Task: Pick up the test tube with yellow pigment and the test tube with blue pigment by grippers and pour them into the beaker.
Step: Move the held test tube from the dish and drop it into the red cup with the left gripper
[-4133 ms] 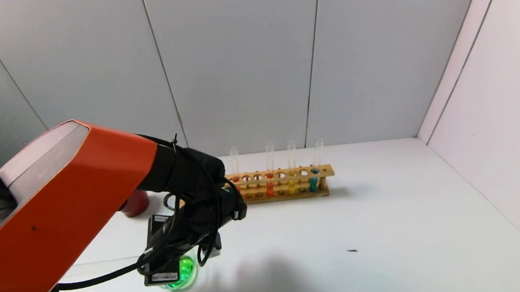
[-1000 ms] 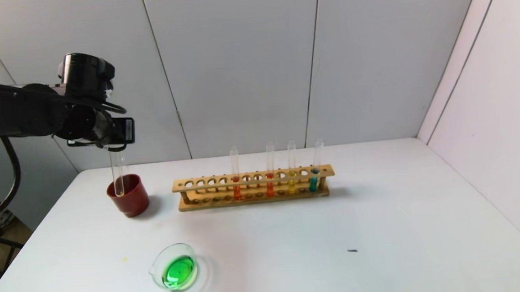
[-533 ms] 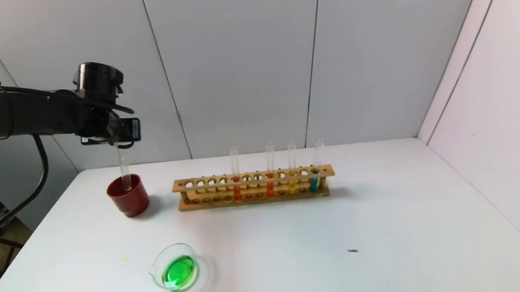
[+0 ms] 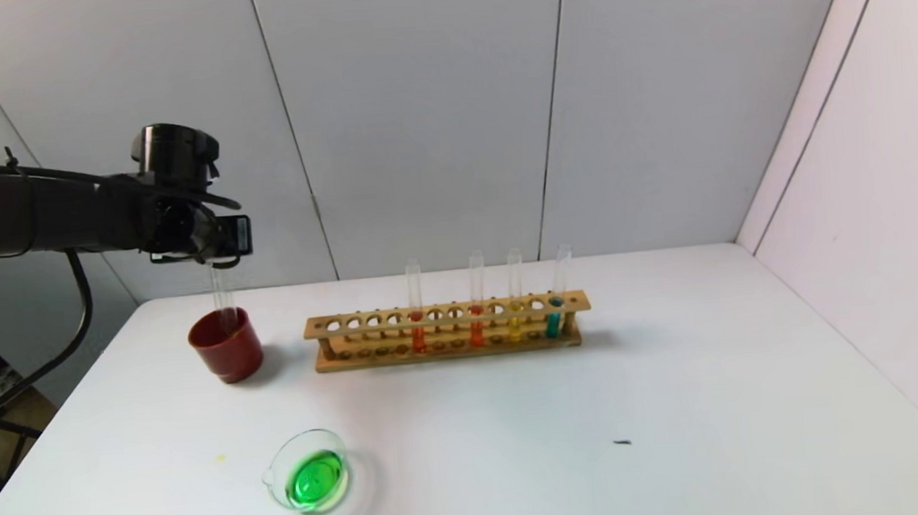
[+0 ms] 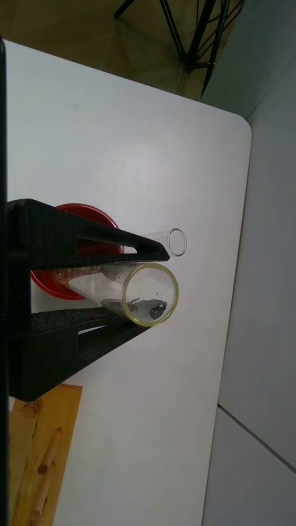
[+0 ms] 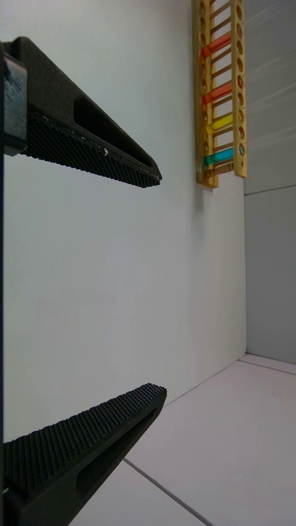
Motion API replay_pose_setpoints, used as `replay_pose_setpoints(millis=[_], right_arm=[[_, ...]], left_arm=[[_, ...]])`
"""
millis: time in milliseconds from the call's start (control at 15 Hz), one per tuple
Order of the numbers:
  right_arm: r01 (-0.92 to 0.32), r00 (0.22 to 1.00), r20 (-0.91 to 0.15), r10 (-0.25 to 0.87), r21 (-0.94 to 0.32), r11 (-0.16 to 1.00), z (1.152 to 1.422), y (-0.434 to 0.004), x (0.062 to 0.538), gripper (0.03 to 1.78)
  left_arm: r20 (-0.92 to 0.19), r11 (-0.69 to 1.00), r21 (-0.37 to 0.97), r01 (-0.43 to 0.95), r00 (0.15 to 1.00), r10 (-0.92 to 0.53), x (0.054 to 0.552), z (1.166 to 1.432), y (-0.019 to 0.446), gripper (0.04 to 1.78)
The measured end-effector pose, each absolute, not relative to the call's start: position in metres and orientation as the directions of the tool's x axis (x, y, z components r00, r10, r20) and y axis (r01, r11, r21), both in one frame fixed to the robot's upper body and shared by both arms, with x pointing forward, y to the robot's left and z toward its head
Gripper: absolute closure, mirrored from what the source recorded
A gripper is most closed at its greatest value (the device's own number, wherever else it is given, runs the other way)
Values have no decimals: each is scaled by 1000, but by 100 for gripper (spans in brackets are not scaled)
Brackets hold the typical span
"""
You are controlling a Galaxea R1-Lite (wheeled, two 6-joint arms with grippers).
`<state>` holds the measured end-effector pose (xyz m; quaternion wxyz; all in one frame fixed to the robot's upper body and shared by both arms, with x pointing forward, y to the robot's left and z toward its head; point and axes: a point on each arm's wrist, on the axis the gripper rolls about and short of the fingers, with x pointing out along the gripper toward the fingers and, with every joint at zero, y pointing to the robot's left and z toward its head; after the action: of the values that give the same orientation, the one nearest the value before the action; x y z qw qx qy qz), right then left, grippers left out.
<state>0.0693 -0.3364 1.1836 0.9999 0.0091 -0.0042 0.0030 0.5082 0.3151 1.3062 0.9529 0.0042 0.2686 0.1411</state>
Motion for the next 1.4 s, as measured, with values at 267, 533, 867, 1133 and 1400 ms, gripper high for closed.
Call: replay_pose_setpoints(millis=[267, 533, 867, 1133, 1400], right_arm=[[-7, 1000, 8, 6, 18, 1000, 1184, -336, 69, 7], [-7, 1000, 9, 7, 18, 1000, 1184, -336, 69, 7], [-7, 1000, 8, 6, 18, 1000, 1184, -336, 69, 7], [-7, 1000, 9, 7, 18, 1000, 1184, -336, 69, 7], [-7, 1000, 9, 7, 18, 1000, 1184, -336, 69, 7]], left_arm=[[-510, 962, 84, -261, 818, 266, 505, 1282, 315, 150], [-514, 962, 85, -261, 815, 266, 499, 1261, 316, 150], [-539, 964, 89, -249, 802, 257, 491, 1250, 316, 148], [-521, 968, 82, -238, 818, 245, 485, 1256, 316, 117], [-500, 968, 75, -239, 831, 244, 477, 1268, 317, 49]])
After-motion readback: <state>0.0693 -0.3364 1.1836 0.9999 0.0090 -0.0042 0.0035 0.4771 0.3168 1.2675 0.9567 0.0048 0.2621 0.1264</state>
